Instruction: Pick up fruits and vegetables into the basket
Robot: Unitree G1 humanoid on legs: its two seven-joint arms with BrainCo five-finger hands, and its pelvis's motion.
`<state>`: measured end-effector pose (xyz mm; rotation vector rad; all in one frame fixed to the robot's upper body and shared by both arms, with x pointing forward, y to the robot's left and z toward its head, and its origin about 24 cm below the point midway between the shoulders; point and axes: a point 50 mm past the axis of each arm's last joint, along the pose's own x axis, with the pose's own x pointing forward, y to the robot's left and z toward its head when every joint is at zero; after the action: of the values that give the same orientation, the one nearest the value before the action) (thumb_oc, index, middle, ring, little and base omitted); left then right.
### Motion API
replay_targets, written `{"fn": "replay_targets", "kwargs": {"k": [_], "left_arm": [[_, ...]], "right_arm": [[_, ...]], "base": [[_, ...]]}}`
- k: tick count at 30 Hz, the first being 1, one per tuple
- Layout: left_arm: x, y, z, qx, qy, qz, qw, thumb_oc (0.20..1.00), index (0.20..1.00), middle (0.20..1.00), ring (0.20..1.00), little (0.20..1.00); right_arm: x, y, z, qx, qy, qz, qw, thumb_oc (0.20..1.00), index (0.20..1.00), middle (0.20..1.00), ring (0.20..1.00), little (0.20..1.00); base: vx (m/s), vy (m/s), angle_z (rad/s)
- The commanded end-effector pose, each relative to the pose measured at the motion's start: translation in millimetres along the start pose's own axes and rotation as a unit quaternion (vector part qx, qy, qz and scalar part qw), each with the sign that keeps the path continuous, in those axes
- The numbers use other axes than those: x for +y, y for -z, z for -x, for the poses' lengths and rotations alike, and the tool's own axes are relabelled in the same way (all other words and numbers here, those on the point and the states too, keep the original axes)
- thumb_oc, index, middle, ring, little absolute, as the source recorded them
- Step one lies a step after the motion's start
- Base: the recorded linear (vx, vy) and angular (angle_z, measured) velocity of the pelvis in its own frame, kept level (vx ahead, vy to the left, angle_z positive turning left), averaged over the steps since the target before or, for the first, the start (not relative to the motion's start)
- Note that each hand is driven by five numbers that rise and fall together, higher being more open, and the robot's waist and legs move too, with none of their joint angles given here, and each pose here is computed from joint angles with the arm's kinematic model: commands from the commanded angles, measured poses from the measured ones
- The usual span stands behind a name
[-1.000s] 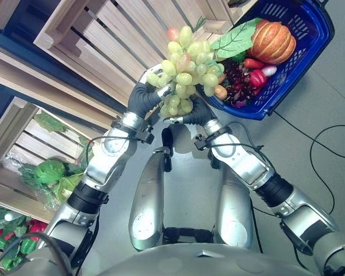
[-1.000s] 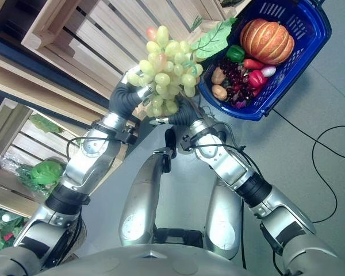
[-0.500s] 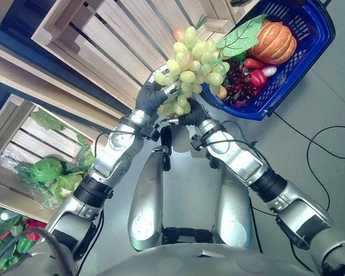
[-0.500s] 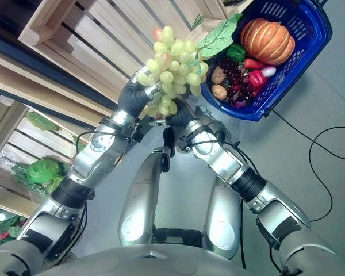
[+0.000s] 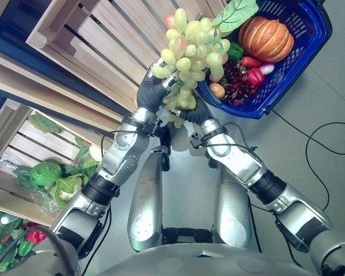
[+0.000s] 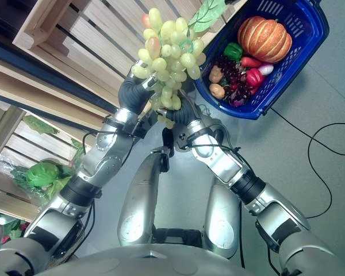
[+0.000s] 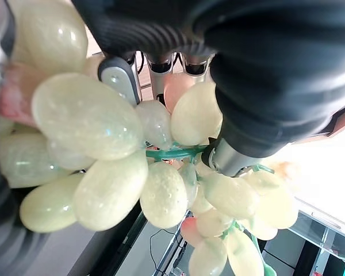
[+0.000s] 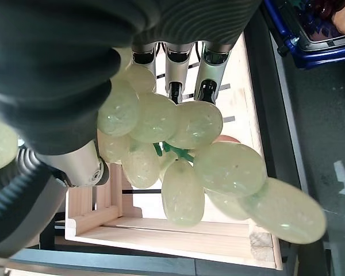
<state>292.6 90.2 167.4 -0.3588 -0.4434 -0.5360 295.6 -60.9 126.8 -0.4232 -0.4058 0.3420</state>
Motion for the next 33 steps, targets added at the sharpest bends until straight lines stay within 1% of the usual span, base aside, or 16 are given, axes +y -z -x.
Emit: {"fn": "replay_targets", "kwargs": {"k": [1, 2, 3, 5, 7, 8, 10, 14, 19, 23, 24, 25, 26, 29, 30, 33], "left_arm": [[-29.3, 0.7, 4.8, -0.001, 0.107, -0.04, 0.993, 1.0, 1.0, 1.0, 1.0, 1.0], [-29.7, 0.8, 4.8, 0.001, 0.11, -0.041, 0.993, 1.0, 1.0, 1.0, 1.0, 1.0], [-33.7, 4.3, 5.1, 0.02, 0.138, -0.076, 0.987, 1.0, 1.0, 1.0, 1.0, 1.0], [-35.3, 1.6, 3.1, 0.012, 0.149, -0.151, 0.977, 1.0, 1.0, 1.0, 1.0, 1.0], [-34.2, -7.1, -0.2, -0.021, 0.132, -0.223, 0.966, 1.0, 1.0, 1.0, 1.0, 1.0], [-31.2, -15.4, -2.8, -0.052, 0.108, -0.289, 0.95, 1.0, 1.0, 1.0, 1.0, 1.0], [-26.4, -27.4, -5.5, -0.086, 0.09, -0.35, 0.929, 1.0, 1.0, 1.0, 1.0, 1.0], [-18.2, -55.6, -0.6, -0.146, 0.077, -0.375, 0.912, 1.0, 1.0, 1.0, 1.0, 1.0], [-5.6, -67.4, 10.0, -0.148, 0.061, -0.347, 0.924, 1.0, 1.0, 1.0, 1.0, 1.0], [9.4, -54.9, 15.6, -0.072, 0.067, -0.314, 0.944, 1.0, 1.0, 1.0, 1.0, 1.0], [16.6, -43.4, 18.9, -0.019, 0.062, -0.296, 0.953, 1.0, 1.0, 1.0, 1.0, 1.0], [16.6, -43.4, 18.9, -0.019, 0.062, -0.296, 0.953, 1.0, 1.0, 1.0, 1.0, 1.0], [25.0, -31.5, 25.8, 0.031, 0.054, -0.283, 0.957, 1.0, 1.0, 1.0, 1.0, 1.0], [34.2, -11.5, 36.8, 0.108, 0.061, -0.264, 0.957, 1.0, 1.0, 1.0, 1.0, 1.0], [39.1, 1.7, 46.9, 0.154, 0.064, -0.265, 0.95, 1.0, 1.0, 1.0, 1.0, 1.0], [47.3, 21.0, 63.1, 0.226, 0.069, -0.253, 0.938, 1.0, 1.0, 1.0, 1.0, 1.0]], "right_arm": [[-4.0, -53.0, -9.7, -0.142, 0.015, -0.074, 0.987, 0.2, 0.2, 0.2, 0.2, 0.2], [-4.4, -53.1, -9.7, -0.142, 0.015, -0.073, 0.987, 0.2, 0.2, 0.2, 0.2, 0.2], [-7.9, -54.2, -9.5, -0.15, 0.013, -0.071, 0.986, 0.2, 0.2, 0.2, 0.2, 0.2], [-12.6, -55.3, -9.4, -0.159, 0.013, -0.077, 0.984, 0.2, 0.2, 0.2, 0.2, 0.2], [-18.1, -56.7, -9.4, -0.167, 0.016, -0.083, 0.982, 0.2, 0.2, 0.2, 0.2, 0.2], [-23.0, -58.2, -8.9, -0.174, 0.018, -0.093, 0.98, 0.2, 0.2, 0.2, 0.2, 0.2], [-31.4, -59.9, -7.9, -0.18, 0.024, -0.105, 0.978, 0.2, 0.2, 0.2, 0.2, 0.2], [-57.1, -62.6, -1.0, -0.2, 0.049, -0.133, 0.97, 0.2, 0.2, 0.2, 0.2, 0.2], [-82.9, -58.9, 11.3, -0.216, 0.084, -0.134, 0.963, 0.2, 0.2, 0.2, 0.2, 0.2], [-109.1, -51.8, 18.5, -0.214, 0.112, -0.135, 0.961, 0.2, 0.2, 0.2, 0.2, 0.2], [-119.5, -46.3, 20.6, -0.203, 0.122, -0.139, 0.962, 0.2, 0.2, 0.2, 0.2, 0.2], [-119.5, -46.3, 20.6, -0.203, 0.122, -0.139, 0.962, 0.2, 0.2, 0.2, 0.2, 0.2], [-133.9, -37.8, 24.4, -0.188, 0.134, -0.149, 0.962, 0.2, 0.2, 0.2, 0.2, 0.2], [-145.3, -24.6, 27.9, -0.162, 0.14, -0.176, 0.961, 0.2, 0.2, 0.2, 0.2, 0.2], [-161.9, -15.8, 28.4, -0.141, 0.15, -0.195, 0.959, 0.2, 0.2, 0.2, 0.2, 0.2], [-184.2, -1.6, 27.3, -0.107, 0.163, -0.237, 0.952, 0.2, 0.2, 0.2, 0.2, 0.2]], "base": [[0.0, 0.0, 0.0], [0.0, 0.0, 0.0], [0.0, 0.0, 0.0], [0.0, 0.0, 0.0], [0.01, -0.01, -0.03], [0.02, -0.031, -0.09], [0.01, -0.051, -0.06], [0.01, -0.05, -0.01], [0.01, -0.015, 0.0], [0.02, -0.043, 0.0], [0.01, -0.037, 0.01], [0.02, -0.078, 0.01], [0.08, -0.071, -0.01], [0.06, -0.077, 0.03], [0.0, -0.1, 0.03], [0.0, -0.088, 0.03]]}}
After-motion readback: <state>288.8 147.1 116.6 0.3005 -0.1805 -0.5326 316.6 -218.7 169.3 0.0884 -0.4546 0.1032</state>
